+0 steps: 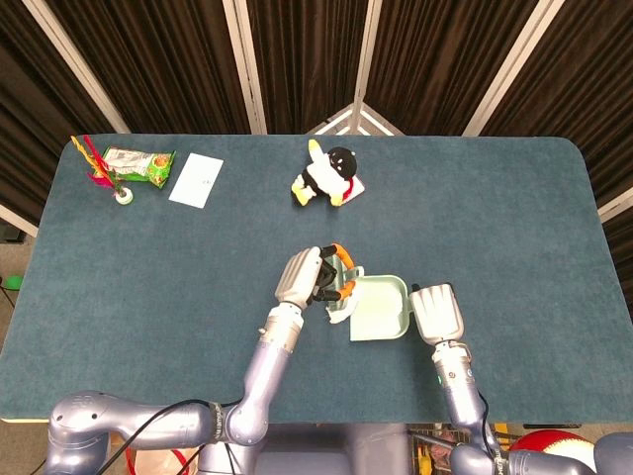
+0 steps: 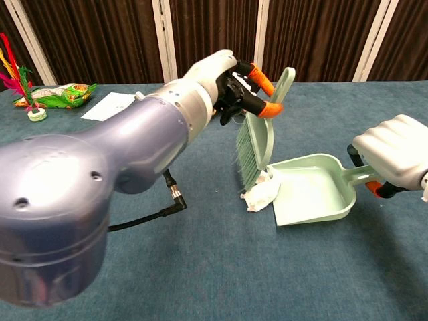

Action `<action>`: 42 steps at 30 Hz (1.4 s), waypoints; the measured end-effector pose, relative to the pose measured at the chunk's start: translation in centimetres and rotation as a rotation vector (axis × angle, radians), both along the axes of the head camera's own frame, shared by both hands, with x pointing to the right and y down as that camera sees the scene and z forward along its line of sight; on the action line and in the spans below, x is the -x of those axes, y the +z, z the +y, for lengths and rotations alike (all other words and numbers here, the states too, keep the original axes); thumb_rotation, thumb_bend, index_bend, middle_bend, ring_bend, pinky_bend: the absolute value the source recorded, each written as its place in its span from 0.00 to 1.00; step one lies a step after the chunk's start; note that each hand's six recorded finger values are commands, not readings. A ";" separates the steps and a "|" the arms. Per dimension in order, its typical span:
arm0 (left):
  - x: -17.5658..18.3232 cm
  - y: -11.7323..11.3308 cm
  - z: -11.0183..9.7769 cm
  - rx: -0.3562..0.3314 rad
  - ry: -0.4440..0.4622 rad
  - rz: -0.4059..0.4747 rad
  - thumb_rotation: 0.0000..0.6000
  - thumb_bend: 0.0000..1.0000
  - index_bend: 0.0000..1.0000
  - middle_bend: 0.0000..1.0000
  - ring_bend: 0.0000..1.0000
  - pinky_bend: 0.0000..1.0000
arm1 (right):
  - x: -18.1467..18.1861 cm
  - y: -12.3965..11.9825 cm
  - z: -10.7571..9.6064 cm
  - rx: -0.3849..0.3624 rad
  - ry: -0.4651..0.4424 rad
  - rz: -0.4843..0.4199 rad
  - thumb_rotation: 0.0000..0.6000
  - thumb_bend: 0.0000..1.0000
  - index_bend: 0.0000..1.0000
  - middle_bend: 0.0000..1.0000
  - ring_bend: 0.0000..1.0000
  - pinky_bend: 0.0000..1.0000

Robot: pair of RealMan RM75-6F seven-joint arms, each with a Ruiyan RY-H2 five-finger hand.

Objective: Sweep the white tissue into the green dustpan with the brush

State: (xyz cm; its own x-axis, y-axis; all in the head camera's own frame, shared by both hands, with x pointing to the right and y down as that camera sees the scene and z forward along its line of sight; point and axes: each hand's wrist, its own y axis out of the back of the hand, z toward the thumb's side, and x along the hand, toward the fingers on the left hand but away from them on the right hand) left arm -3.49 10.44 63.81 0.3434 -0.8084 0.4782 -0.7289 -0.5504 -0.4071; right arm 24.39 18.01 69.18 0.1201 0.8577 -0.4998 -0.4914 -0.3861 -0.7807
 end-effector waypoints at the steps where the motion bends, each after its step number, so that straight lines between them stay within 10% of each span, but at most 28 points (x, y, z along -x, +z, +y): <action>1: 0.4 -0.1 -0.1 -0.007 0.006 -0.005 1.00 0.54 0.80 1.00 0.85 0.82 | 0.0 0.0 0.0 -0.001 -0.001 0.001 1.00 0.55 0.78 0.87 0.86 0.74; 22: 8.3 -0.9 -1.7 -0.024 0.008 -0.098 1.00 0.54 0.80 1.00 0.85 0.82 | 2.5 1.0 0.9 0.012 -0.019 -0.020 1.00 0.55 0.78 0.87 0.86 0.74; 42: 3.1 2.7 0.0 0.024 0.083 -0.110 1.00 0.53 0.80 1.00 0.85 0.82 | 2.4 1.1 0.5 0.004 -0.008 -0.022 1.00 0.55 0.78 0.87 0.86 0.74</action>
